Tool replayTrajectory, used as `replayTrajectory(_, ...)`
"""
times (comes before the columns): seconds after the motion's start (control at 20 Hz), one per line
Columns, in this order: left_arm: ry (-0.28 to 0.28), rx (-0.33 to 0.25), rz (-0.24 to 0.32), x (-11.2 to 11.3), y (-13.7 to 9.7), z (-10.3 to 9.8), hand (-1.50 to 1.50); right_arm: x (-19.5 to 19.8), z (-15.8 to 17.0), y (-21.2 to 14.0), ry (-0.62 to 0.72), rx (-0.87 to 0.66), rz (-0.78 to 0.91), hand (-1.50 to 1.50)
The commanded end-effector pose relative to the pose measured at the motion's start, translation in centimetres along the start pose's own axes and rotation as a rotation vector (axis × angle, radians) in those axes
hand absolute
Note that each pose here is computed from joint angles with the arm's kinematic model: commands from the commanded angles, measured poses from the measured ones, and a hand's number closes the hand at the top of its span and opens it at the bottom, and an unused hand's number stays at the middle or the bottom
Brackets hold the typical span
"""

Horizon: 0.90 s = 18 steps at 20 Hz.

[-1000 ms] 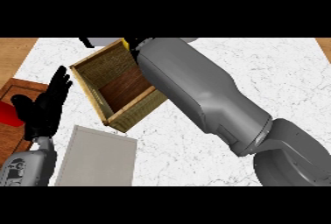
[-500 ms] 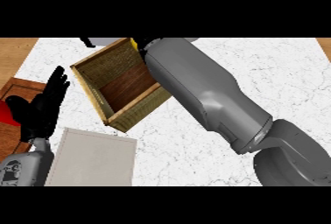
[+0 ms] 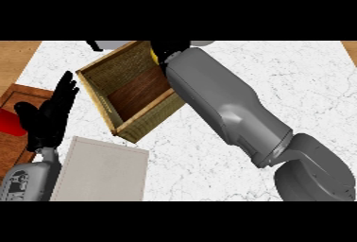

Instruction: Pick the lemon from the placemat and place it in the basket

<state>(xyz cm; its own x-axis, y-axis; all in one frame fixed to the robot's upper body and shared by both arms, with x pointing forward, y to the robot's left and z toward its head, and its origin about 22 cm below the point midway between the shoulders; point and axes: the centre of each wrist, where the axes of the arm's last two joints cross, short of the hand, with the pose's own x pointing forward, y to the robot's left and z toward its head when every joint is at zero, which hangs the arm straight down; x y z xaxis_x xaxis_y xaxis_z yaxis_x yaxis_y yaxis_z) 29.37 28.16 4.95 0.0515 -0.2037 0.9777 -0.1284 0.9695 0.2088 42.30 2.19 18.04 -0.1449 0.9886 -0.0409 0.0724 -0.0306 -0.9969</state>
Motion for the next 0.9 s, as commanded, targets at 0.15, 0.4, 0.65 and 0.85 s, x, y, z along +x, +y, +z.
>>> replayTrajectory(0.15,0.002,0.001,0.011,0.5,0.7,-0.4,0.00,-0.7,-0.2,0.7,0.016,0.086,-0.008,1.50)
replayTrajectory(0.4,-0.005,-0.016,-0.007,1.2,0.3,-0.1,0.00,-0.4,0.0,0.6,0.052,0.096,-0.039,1.50)
replayTrajectory(0.65,0.000,-0.007,0.021,-1.9,-0.3,0.7,0.00,-1.6,-0.5,1.4,0.125,0.197,-0.020,1.50)
replayTrajectory(0.85,-0.005,0.000,0.008,0.1,-1.2,0.5,0.00,-1.5,0.3,2.9,0.190,0.222,-0.031,1.50)
